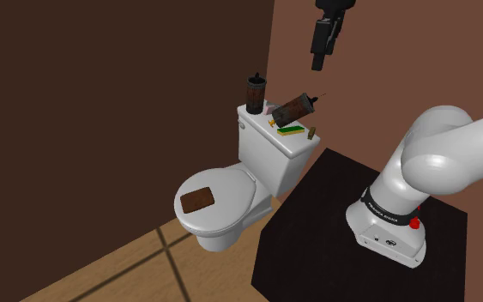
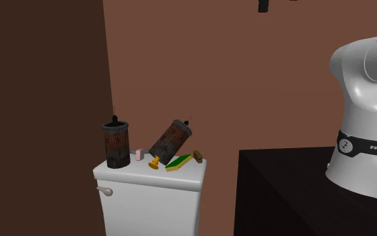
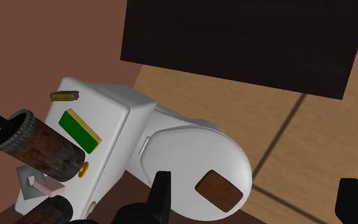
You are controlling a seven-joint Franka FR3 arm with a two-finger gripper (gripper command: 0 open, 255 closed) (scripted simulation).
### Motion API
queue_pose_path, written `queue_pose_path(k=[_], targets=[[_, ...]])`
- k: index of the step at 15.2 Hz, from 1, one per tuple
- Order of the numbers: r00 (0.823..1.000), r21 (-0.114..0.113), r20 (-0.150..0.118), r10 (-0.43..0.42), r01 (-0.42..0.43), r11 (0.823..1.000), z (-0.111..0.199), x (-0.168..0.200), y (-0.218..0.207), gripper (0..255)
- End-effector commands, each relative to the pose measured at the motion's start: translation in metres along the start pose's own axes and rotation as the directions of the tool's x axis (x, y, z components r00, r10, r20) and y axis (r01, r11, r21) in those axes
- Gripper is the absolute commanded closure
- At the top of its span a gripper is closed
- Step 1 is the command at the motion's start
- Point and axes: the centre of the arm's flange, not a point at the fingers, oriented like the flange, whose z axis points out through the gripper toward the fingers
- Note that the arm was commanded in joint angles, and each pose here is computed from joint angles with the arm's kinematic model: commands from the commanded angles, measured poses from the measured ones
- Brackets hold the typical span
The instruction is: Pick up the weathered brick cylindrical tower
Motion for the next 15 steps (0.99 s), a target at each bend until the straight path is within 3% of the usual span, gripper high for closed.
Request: queue_pose_path(k=[1,15], targets=[[1.000,0.000,0.000,0.000,0.000,1.000,0.000,0.000,0.000,0],[0.990,0.004,0.094,-0.106,0.106,0.994,0.109,0.031,0.148,0]])
